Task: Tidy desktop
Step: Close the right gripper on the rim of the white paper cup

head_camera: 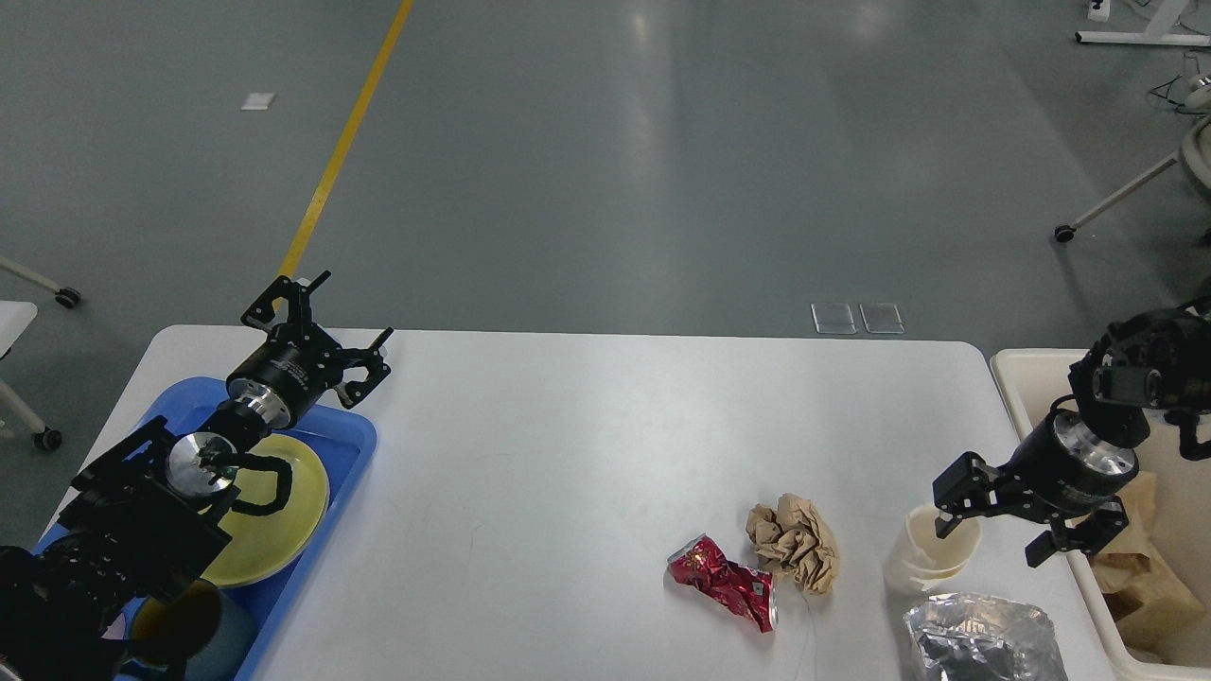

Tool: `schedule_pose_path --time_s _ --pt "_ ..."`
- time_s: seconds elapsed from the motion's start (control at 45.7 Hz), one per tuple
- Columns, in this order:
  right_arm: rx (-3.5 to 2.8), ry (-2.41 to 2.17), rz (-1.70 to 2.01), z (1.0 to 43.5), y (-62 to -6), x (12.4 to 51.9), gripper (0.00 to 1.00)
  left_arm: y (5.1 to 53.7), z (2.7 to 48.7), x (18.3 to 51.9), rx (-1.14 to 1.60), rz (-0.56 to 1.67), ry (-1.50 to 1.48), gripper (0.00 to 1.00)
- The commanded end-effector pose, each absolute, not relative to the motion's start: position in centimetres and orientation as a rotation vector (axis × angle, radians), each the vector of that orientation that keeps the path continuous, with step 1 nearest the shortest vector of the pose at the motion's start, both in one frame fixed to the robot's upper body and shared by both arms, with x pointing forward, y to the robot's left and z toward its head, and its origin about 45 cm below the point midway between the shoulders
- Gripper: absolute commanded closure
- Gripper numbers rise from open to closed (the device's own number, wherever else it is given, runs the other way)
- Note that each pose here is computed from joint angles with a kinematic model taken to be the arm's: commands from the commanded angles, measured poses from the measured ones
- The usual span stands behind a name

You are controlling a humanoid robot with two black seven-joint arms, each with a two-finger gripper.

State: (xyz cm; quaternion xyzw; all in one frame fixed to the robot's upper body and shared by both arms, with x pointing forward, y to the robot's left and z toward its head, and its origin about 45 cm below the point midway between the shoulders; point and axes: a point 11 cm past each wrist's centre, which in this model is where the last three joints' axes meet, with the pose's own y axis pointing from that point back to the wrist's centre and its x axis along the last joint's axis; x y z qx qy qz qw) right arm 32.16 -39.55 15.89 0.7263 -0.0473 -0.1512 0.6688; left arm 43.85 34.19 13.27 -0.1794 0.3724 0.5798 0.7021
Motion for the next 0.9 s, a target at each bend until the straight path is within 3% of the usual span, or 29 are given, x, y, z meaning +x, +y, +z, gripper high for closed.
schedule_pose_path --time_s 0.0,0.569,0.678,0.875 --pt "1.653 -0.14 -0.35 14.7 -39.6 31.7 0.03 34.2 13.3 43.8 -0.399 1.291 0.829 0.04" --pt "1.688 -0.275 -0.287 12.3 -40.0 31.9 0.07 34.2 13.3 43.8 -0.399 1.291 0.829 0.04" --pt "1.673 -0.274 -0.289 12.4 -40.6 31.7 0.23 34.2 13.3 43.8 -0.399 1.291 0.829 0.04" --pt "1.649 -0.233 -0.311 12.1 -41.1 30.8 0.76 34.2 13.3 43.8 -0.399 1.291 0.829 0.04"
